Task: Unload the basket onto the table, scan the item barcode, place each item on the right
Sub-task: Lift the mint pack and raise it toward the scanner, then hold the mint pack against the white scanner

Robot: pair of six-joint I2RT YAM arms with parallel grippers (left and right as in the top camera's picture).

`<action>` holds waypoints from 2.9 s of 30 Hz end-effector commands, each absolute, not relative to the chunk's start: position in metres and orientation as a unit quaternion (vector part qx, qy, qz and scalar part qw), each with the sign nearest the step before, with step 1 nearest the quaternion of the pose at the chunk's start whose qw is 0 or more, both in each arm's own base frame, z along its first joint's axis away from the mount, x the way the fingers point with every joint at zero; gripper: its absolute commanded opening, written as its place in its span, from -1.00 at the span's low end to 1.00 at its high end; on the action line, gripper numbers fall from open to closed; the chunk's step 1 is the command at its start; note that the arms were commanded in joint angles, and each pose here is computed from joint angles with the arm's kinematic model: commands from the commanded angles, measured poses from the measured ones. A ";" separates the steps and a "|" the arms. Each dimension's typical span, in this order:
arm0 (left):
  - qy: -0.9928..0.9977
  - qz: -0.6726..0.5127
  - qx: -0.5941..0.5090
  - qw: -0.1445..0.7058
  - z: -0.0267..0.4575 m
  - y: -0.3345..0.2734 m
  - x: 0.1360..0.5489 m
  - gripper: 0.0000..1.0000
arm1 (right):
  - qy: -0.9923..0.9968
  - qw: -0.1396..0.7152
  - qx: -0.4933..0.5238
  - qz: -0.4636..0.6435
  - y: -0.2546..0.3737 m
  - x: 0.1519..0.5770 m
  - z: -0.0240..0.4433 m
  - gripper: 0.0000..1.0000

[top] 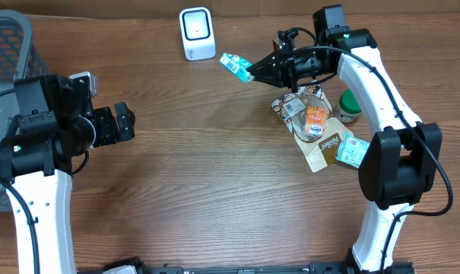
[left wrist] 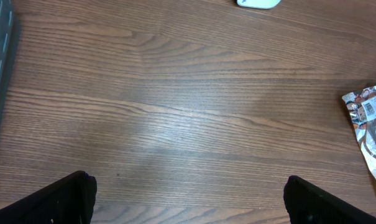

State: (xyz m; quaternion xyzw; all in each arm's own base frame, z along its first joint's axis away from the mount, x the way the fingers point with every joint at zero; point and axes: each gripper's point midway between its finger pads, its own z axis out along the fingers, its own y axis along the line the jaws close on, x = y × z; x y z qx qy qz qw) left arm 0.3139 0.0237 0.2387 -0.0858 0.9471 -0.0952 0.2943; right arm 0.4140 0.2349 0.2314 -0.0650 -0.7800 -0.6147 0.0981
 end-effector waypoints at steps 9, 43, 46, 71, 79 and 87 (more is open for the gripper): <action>0.945 -0.090 -0.084 0.302 0.244 0.026 0.316 0.99 | -0.783 0.078 -0.044 -0.616 0.237 0.417 0.233 -0.92; 0.946 -0.090 -0.084 0.301 0.243 0.026 0.316 0.99 | -0.841 -0.530 0.099 0.052 0.243 0.578 0.284 -0.92; 0.946 -0.090 -0.084 0.301 0.243 0.026 0.316 0.99 | -0.816 -0.552 0.152 0.076 0.268 0.595 0.267 -0.92; 0.946 -0.090 -0.084 0.301 0.243 0.026 0.316 0.99 | -0.769 -0.573 0.268 0.094 0.334 0.632 0.156 -0.92; 0.946 -0.090 -0.084 0.301 0.243 0.026 0.316 1.00 | -0.751 -0.558 0.333 0.115 0.345 0.631 0.131 -0.92; 0.946 -0.090 -0.084 0.301 0.243 0.026 0.316 0.99 | -0.745 -0.571 0.320 0.123 0.343 0.634 0.140 -0.92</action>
